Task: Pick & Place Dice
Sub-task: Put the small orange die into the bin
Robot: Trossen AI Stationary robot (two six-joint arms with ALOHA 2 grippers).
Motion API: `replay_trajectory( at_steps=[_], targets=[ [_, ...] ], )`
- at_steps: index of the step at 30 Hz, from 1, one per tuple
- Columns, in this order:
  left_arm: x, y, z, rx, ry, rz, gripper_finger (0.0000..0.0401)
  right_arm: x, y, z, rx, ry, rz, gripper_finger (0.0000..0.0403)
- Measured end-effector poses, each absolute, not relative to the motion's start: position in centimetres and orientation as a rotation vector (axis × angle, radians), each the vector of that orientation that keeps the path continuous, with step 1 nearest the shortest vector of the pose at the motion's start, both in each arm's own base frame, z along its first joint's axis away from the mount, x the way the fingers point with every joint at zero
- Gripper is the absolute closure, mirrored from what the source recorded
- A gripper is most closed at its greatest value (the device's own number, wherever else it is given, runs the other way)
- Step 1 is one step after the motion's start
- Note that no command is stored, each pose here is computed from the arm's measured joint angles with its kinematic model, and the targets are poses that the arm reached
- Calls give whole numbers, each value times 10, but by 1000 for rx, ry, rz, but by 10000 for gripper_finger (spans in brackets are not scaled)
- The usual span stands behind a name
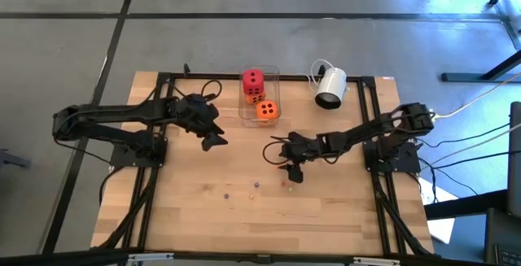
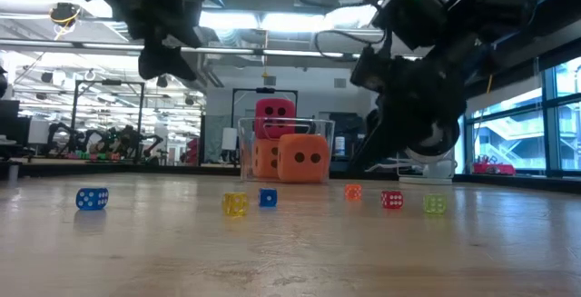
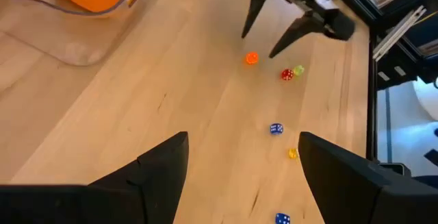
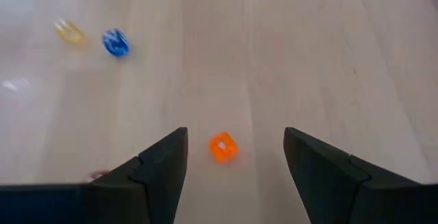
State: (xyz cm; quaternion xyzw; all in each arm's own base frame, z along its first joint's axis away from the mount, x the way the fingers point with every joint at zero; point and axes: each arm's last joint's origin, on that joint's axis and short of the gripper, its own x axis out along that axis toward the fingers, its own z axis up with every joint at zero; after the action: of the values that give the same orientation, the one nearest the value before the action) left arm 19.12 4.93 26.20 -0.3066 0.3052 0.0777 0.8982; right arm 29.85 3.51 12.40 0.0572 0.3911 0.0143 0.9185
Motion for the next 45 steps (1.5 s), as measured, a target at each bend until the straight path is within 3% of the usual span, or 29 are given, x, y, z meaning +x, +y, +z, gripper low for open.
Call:
replay_trajectory(
  at_steps=[14,29,33,39,45],
  targets=[
    [191,50,262,-625,625,181,131,302,39,101,55,850,92,176],
    [191,50,262,-624,625,187,129,303,42,100,-8,845,92,331],
    [191,50,262,-667,626,198,131,304,42,104,-17,861,93,351],
    [191,47,261,-721,637,208,129,305,31,138,-71,868,3,324],
    [188,35,255,-723,741,177,131,310,13,205,-60,646,-71,340]
  ],
)
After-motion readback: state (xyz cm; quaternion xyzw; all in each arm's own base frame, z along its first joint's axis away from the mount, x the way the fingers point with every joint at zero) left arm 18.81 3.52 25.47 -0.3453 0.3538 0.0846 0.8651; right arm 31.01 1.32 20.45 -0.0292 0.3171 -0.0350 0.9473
